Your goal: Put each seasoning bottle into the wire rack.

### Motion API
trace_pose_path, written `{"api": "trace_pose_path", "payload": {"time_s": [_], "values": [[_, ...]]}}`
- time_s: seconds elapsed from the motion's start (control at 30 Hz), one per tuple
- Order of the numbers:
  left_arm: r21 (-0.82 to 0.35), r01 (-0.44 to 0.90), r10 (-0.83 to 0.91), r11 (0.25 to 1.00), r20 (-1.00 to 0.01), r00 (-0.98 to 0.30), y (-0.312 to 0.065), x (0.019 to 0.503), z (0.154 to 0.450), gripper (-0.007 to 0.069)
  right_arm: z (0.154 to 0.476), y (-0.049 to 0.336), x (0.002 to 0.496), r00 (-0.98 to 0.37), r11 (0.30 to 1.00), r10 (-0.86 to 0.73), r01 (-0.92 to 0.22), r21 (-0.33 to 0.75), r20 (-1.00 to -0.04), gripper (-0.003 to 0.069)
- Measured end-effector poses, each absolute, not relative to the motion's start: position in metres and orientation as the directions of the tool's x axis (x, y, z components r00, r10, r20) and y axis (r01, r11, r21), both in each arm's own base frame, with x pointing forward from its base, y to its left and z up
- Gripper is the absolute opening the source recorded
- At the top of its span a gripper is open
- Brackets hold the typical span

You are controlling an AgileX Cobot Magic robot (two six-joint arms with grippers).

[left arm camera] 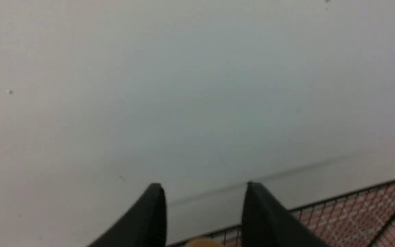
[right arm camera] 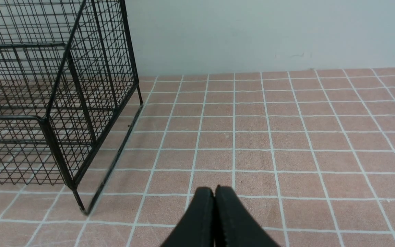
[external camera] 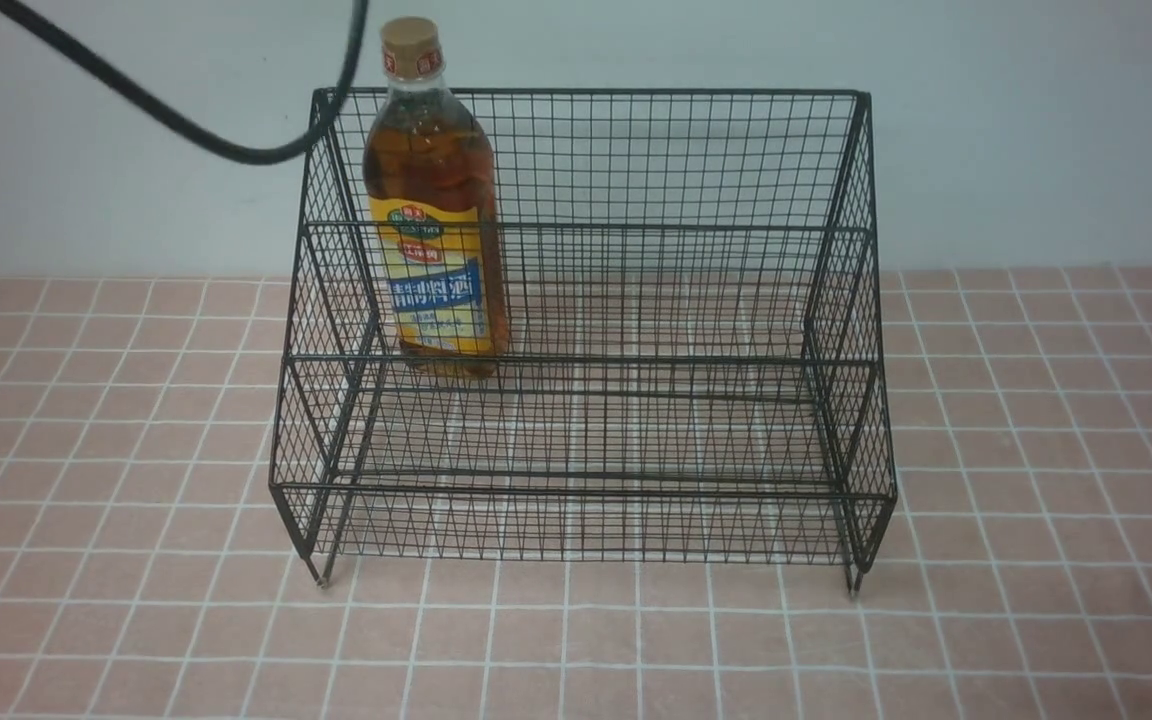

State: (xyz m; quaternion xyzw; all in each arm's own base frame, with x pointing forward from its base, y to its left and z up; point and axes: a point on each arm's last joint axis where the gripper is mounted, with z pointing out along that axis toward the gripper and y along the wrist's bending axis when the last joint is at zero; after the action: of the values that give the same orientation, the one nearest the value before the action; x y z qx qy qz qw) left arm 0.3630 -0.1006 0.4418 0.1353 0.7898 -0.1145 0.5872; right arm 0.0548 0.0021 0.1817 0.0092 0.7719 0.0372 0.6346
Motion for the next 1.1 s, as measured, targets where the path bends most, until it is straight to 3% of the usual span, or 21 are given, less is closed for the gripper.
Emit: {"api": "trace_pose_path", "payload": {"time_s": [0.13,0.23,0.57,1.1], "values": [[0.009,0.375,0.151,0.927,-0.924,-0.351,-0.096,0.34,0.449,0.004,0.182,0.002,0.055,-0.194,0.997,0.061,-0.033,0.069,-0.979,-0.0012],[-0.009,0.388,0.173,0.922,-0.884,-0.433,-0.095,0.33,0.445,0.0,0.182,0.002,0.055,-0.194,0.997,0.061,-0.033,0.069,-0.979,-0.0012],[-0.099,0.378,0.176,0.92,-0.759,-0.627,-0.098,0.33,0.377,-0.0007,0.182,0.002,0.055,-0.194,0.997,0.061,-0.033,0.069,-0.979,-0.0012],[-0.224,0.365,0.071,0.904,-0.761,-0.644,-0.116,0.352,0.327,-0.0007,0.182,0.002,0.055,-0.194,0.997,0.061,-0.033,0.069,-0.979,-0.0012]]}}
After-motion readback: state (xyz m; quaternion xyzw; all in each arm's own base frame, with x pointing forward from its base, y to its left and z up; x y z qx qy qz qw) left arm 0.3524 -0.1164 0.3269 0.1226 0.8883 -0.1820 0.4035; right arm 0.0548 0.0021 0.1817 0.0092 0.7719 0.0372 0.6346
